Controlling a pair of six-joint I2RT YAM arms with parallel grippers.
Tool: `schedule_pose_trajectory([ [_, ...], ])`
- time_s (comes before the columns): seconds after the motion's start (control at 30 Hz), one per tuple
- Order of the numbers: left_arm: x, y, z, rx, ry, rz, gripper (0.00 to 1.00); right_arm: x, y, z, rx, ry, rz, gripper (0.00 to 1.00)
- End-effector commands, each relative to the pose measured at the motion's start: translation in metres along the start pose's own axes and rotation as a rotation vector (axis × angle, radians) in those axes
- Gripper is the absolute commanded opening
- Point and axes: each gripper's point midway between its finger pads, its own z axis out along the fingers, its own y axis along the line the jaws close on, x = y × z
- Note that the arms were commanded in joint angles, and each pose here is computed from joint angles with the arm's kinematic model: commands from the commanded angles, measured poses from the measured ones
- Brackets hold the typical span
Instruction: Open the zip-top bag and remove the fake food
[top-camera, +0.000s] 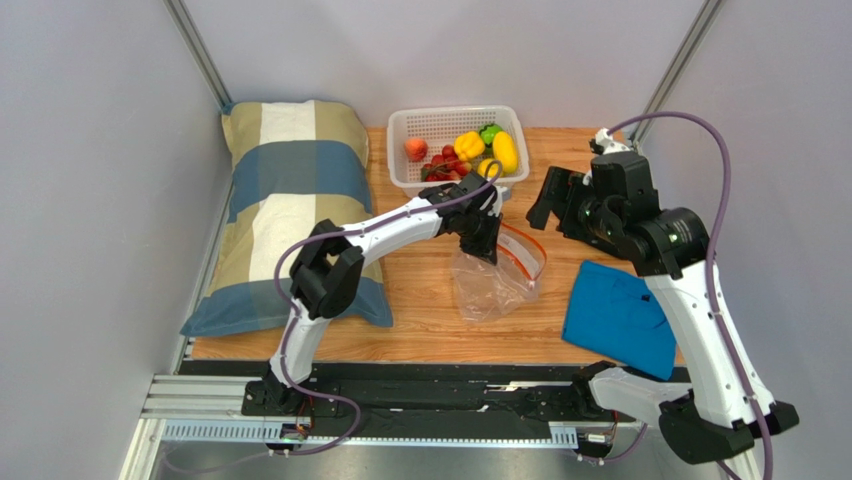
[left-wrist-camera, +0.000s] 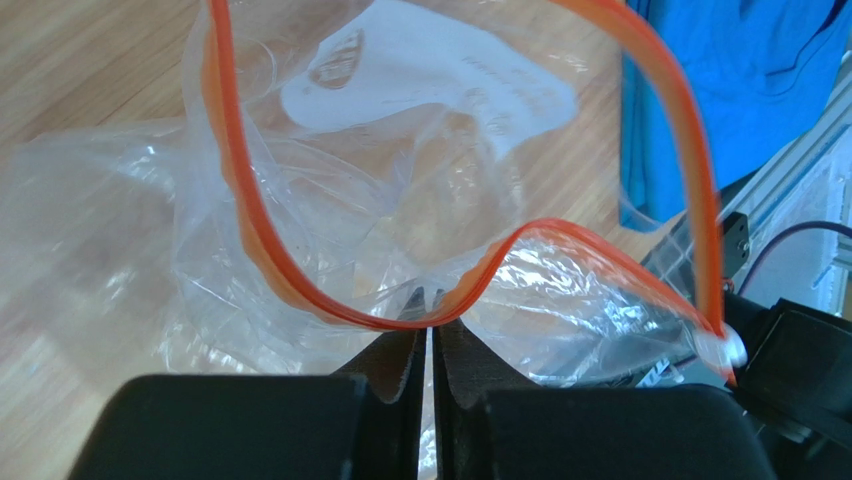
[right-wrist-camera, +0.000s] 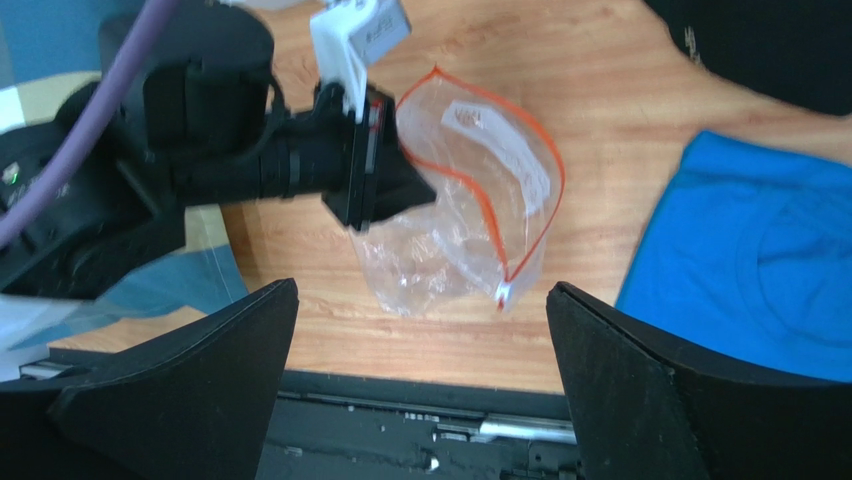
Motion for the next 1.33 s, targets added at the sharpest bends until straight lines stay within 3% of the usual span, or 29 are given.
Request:
schedule_pose_trajectory([
  [0.0,-0.031,-0.039,-0.01,0.116,-0.085,0.037,0.08,0.036,-0.018,-0.004,0.054,0.087,0.069,1.0],
  [0.13,-0.039,-0.045,-0.063,0.083,-0.22,0.115,0.25,0.057,-0.027,-0.007,0.046,0.096,0.084,1.0],
  [0.23,-0.03,-0.059,-0.113,0.098,-0.257,0.155,0.33,0.073,-0.023,-0.001,-0.004,0.132,0.081,1.0],
  [0.27,-0.027,-0.063,-0.127,0.107,-0.275,0.158,0.51,0.079,-0.021,0.001,-0.023,0.153,0.08,1.0],
  [0.3,-0.018,-0.069,-0.153,0.123,-0.309,0.169,0.61,0.082,-0.022,0.003,-0.017,0.162,0.082,1.0],
  [0.4,0.005,-0.069,-0.2,0.123,-0.377,0.186,0.69,0.088,-0.023,0.011,-0.011,0.17,0.097,1.0],
  [0.57,0.044,-0.052,-0.251,0.083,-0.488,0.124,0.75,0.084,-0.026,0.009,-0.009,0.109,0.142,1.0],
  [0.8,0.073,-0.03,-0.32,0.072,-0.769,0.032,0.84,0.079,-0.031,-0.007,-0.068,-0.027,0.165,1.0],
  [0.9,0.074,-0.033,-0.349,0.107,-0.883,0.02,0.86,0.067,-0.03,-0.026,-0.117,-0.129,0.193,1.0],
  [1.0,0.073,-0.043,-0.387,0.18,-1.039,0.035,0.99,0.045,-0.02,-0.063,-0.257,-0.317,0.229,1.0],
  [1.13,0.079,-0.044,-0.451,0.261,-1.308,0.021,0.99,0.031,-0.023,-0.097,-0.363,-0.506,0.285,1.0],
  [1.23,0.091,-0.039,-0.476,0.342,-1.454,-0.02,0.99,0.037,-0.032,-0.095,-0.335,-0.511,0.312,1.0],
  [1.3,0.099,-0.039,-0.481,0.403,-1.491,-0.032,0.99,0.038,-0.028,-0.096,-0.354,-0.5,0.316,1.0],
])
